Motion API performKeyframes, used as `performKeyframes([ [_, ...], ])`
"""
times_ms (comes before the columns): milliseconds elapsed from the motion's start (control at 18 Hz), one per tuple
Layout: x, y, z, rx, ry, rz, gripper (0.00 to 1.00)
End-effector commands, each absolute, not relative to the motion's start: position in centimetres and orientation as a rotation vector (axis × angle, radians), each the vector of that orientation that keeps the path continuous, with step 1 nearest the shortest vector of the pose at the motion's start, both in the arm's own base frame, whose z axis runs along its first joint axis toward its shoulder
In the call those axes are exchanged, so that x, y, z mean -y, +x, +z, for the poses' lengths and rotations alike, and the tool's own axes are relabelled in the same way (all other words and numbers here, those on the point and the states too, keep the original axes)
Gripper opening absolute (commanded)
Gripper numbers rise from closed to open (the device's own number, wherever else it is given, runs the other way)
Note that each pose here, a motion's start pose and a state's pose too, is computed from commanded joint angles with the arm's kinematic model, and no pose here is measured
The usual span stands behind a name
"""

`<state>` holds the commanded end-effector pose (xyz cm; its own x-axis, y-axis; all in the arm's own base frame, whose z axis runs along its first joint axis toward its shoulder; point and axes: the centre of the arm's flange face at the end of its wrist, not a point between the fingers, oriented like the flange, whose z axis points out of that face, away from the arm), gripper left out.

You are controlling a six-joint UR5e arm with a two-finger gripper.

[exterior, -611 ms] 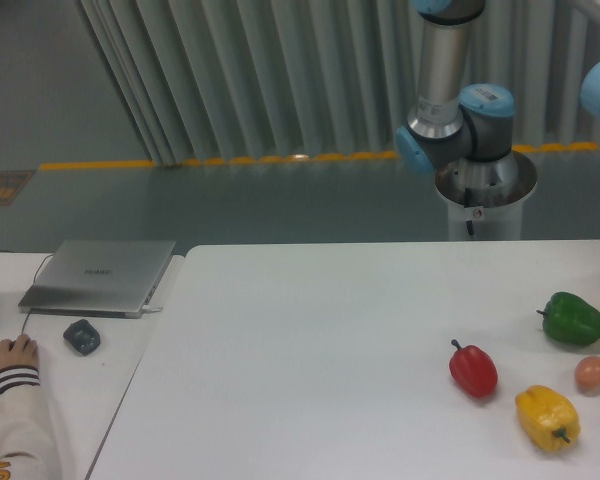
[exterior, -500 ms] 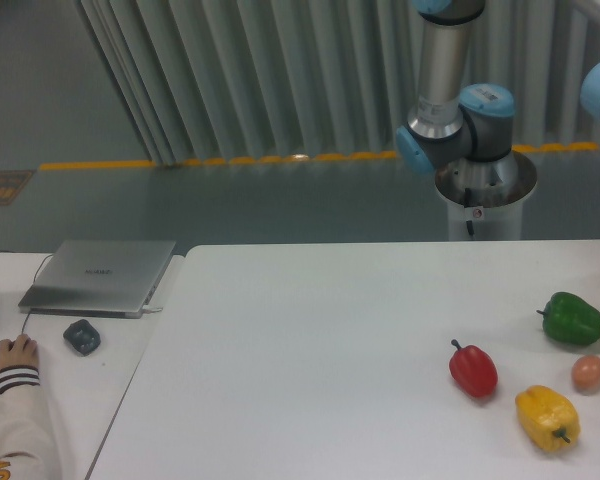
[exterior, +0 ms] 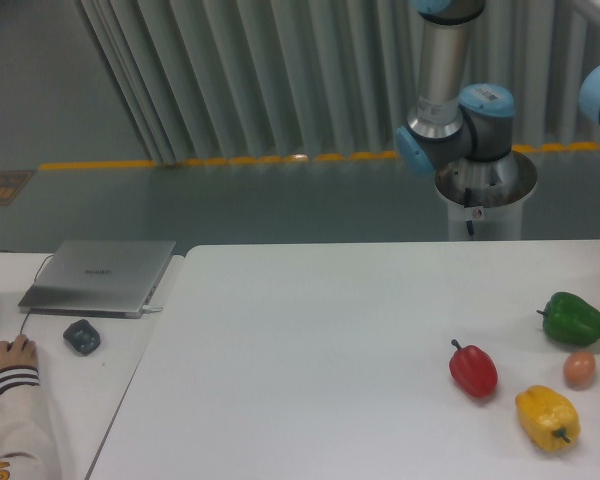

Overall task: Place the green peppers in a basket
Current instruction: 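Move the gripper in toward the green bell pepper, then lower the gripper onto the green bell pepper and close it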

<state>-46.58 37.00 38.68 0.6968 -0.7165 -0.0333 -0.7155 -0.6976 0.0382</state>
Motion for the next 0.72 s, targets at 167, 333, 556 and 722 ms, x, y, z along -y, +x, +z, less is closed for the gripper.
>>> performKeyframes([
  [167,-36.9,-45.2,39.0,1.196,2.871,-0.068,1.00],
  [333,-36.4,-45.0,38.8,1.145,2.850,-0.063,1.00],
  [556,-37.6,-42.8,38.2,1.225,2.731,-0.047,1.00],
  [722,-39.2,-40.9,37.4,1.317,2.670,-0.029,1.00],
])
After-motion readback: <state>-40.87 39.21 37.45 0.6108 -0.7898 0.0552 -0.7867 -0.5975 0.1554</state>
